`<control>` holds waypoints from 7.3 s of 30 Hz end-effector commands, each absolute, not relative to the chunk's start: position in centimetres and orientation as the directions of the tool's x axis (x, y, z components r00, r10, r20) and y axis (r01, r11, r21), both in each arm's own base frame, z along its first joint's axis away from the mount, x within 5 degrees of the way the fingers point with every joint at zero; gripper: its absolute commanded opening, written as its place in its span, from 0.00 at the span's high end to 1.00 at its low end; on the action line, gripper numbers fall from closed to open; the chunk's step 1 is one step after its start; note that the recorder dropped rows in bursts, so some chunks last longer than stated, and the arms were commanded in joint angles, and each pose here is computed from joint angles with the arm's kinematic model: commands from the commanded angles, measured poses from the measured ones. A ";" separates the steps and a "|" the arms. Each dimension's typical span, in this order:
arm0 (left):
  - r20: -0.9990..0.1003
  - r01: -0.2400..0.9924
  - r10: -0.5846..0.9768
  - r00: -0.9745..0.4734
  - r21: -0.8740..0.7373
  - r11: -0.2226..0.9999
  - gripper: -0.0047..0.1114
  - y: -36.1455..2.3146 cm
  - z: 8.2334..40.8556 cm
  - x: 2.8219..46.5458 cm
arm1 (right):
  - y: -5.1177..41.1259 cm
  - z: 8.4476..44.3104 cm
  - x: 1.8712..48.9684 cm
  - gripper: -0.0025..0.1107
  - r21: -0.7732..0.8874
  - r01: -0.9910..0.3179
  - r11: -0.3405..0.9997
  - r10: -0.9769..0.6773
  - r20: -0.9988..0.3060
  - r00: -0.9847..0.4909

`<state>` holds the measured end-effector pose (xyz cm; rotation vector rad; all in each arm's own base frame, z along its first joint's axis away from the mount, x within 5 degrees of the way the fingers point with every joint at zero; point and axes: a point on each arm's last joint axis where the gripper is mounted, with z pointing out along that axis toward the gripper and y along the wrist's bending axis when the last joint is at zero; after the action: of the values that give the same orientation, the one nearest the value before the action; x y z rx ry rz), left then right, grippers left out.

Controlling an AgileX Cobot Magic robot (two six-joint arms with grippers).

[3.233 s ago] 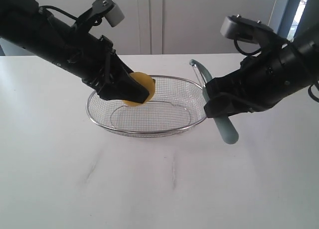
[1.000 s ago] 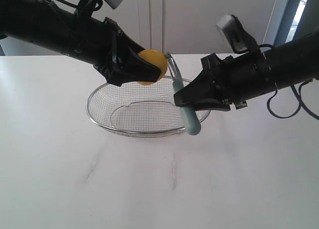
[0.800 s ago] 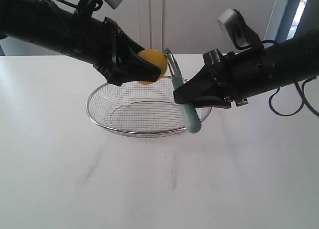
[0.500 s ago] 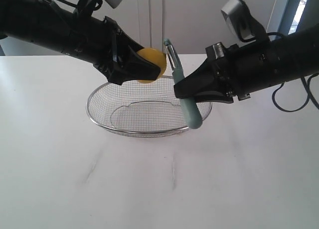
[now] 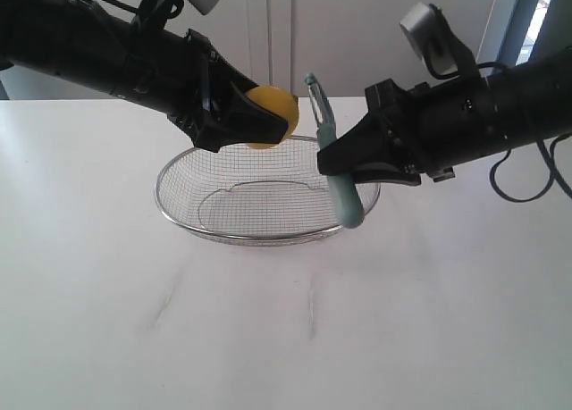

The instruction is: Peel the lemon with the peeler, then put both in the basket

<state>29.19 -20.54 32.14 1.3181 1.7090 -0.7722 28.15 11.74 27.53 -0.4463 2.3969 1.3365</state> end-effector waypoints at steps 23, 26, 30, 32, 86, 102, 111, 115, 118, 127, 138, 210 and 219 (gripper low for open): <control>-0.899 0.964 0.420 -0.122 -0.006 0.266 0.96 -20.5 32.9 28.7 | 13.8 24.8 28.5 0.98 0.759 -0.384 0.526 -0.117 -0.382 -0.917; -0.899 0.964 0.420 -0.122 -0.006 0.266 0.96 -20.5 32.9 28.7 | 14.3 24.5 28.4 0.98 0.761 -0.384 0.522 -0.131 -0.374 -0.918; -0.899 0.964 0.420 -0.122 -0.006 0.266 0.96 -20.5 32.9 28.7 | 14.8 24.7 28.2 0.98 0.770 -0.389 0.506 -0.139 -0.372 -0.918; -0.899 0.964 0.420 -0.122 -0.006 0.266 0.96 -20.5 32.9 28.7 | 14.8 24.7 28.2 0.98 0.772 -0.390 0.501 -0.141 -0.372 -0.917; -0.899 0.964 0.420 -0.122 -0.006 0.266 0.96 -20.5 32.9 28.7 | 13.0 28.5 27.5 0.98 0.750 -0.435 0.499 -0.048 -0.477 -0.877; -0.899 0.964 0.420 -0.122 -0.006 0.266 0.96 -20.5 32.9 28.7 | 13.0 26.7 28.1 0.98 0.758 -0.367 0.539 -0.047 -0.408 -0.912; -0.899 0.964 0.420 -0.122 -0.006 0.266 0.96 -20.5 32.9 28.7 | 13.5 25.0 28.6 0.98 0.791 -0.363 0.493 -0.098 -0.364 -0.926; -0.899 0.964 0.420 -0.122 -0.007 0.264 0.96 -20.5 32.9 28.7 | 13.8 25.0 29.0 0.98 0.797 -0.382 0.468 -0.123 -0.369 -0.921; -0.899 0.964 0.420 -0.122 -0.007 0.264 0.96 -20.5 32.9 28.7 | 13.8 25.0 29.2 0.98 0.799 -0.381 0.465 -0.123 -0.367 -0.922; -0.899 0.964 0.420 -0.122 -0.007 0.264 0.96 -20.5 32.9 28.7 | 14.0 24.9 28.9 0.98 0.823 -0.390 0.414 -0.162 -0.355 -0.921; -0.899 0.964 0.420 -0.122 -0.007 0.264 0.96 -20.5 32.9 28.7 | 13.6 27.0 28.5 0.98 0.796 -0.397 0.458 -0.088 -0.403 -0.911; -0.899 0.965 0.422 -0.121 -0.006 0.264 0.96 -20.5 32.9 28.7 | 13.7 26.6 29.0 0.98 0.822 -0.351 0.449 -0.052 -0.369 -0.928; -0.899 0.965 0.422 -0.121 -0.006 0.264 0.96 -20.5 32.9 28.7 | 13.5 27.8 28.7 0.98 0.799 -0.378 0.468 -0.020 -0.417 -0.909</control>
<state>29.17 -20.55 32.28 1.3064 1.7065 -0.7787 28.86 13.66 26.68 -0.3406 2.4123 1.4235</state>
